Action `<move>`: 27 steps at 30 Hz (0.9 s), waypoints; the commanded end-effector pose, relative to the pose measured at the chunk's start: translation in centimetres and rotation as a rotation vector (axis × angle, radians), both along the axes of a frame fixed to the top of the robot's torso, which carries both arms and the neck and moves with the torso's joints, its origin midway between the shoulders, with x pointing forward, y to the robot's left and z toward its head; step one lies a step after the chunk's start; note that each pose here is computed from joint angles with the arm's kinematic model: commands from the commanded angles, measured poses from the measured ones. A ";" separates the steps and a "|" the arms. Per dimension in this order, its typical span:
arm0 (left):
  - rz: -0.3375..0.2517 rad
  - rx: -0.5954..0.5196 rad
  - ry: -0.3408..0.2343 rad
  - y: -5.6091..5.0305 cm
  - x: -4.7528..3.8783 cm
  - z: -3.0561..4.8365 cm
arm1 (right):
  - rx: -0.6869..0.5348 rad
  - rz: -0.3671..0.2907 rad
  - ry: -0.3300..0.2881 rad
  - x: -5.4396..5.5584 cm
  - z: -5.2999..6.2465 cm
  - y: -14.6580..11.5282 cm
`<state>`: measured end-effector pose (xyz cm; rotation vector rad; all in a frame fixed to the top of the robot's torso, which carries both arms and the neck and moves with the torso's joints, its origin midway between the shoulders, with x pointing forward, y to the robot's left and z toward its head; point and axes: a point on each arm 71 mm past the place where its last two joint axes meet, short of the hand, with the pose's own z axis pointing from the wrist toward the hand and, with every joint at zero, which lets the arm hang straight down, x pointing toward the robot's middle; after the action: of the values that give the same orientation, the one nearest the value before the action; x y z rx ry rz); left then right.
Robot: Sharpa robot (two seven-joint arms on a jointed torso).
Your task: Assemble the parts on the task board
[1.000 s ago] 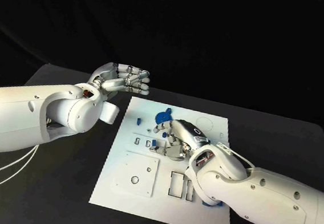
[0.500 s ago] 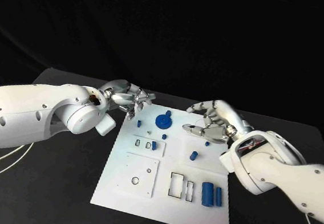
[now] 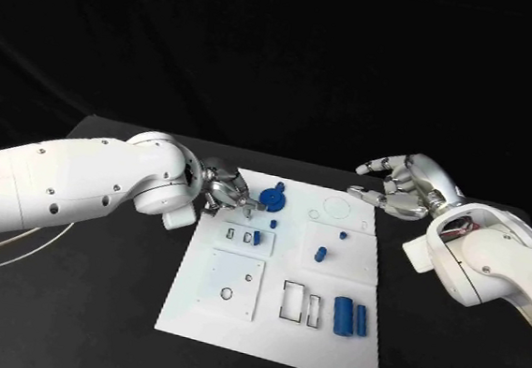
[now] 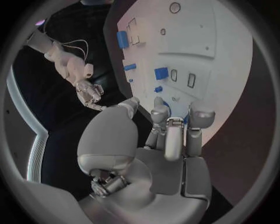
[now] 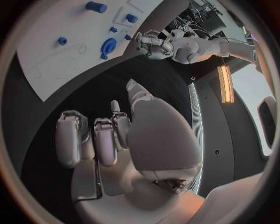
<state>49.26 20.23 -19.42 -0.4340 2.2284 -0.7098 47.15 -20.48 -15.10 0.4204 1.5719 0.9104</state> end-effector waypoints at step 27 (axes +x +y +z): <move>-0.183 0.255 0.035 -3.3 0.41 -1.05 | -0.028 0.001 0.033 0.6 -0.3 -0.4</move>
<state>49.80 17.06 -20.35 -0.1618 2.3394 -0.5201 47.76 -21.03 -15.40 0.4351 1.5989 0.8874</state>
